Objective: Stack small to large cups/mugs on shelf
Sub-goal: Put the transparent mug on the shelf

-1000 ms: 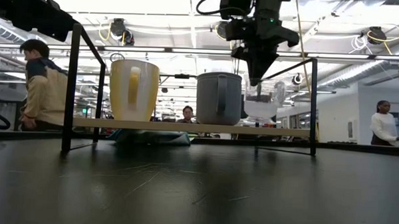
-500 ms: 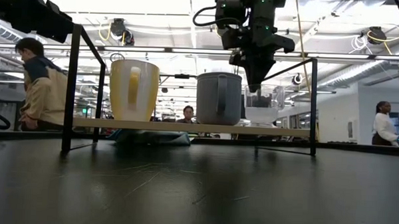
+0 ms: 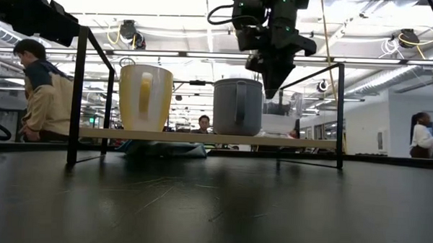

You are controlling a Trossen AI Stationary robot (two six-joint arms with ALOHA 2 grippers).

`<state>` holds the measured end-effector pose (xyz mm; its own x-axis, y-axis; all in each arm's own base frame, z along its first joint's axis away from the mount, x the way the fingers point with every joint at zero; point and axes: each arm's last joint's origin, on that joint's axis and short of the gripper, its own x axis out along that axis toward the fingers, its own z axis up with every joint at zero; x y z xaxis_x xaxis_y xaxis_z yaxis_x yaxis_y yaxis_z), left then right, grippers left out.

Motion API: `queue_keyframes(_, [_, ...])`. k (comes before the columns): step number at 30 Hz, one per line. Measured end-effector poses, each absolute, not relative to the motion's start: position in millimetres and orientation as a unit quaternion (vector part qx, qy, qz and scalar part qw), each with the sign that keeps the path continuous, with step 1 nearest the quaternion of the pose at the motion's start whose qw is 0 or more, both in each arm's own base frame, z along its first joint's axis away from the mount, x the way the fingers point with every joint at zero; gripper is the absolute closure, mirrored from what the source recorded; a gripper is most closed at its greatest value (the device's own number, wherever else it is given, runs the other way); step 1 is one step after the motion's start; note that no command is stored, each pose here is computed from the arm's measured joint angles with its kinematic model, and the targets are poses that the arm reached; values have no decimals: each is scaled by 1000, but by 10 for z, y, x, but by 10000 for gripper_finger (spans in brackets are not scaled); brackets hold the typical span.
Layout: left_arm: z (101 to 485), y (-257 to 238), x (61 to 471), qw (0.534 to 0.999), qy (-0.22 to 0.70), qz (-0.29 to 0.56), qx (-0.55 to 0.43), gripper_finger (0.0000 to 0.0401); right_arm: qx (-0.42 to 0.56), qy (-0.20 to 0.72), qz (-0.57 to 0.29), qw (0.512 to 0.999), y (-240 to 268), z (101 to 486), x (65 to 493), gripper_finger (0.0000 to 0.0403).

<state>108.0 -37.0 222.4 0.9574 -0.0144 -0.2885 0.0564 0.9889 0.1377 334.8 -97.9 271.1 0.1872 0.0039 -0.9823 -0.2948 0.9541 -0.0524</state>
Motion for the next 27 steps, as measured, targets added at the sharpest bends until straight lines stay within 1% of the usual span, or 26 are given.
queue_keyframes(27, [2203,-368,1073,986,156,-17,63,380,-89,637,99,759,-974,2705,3322,403])
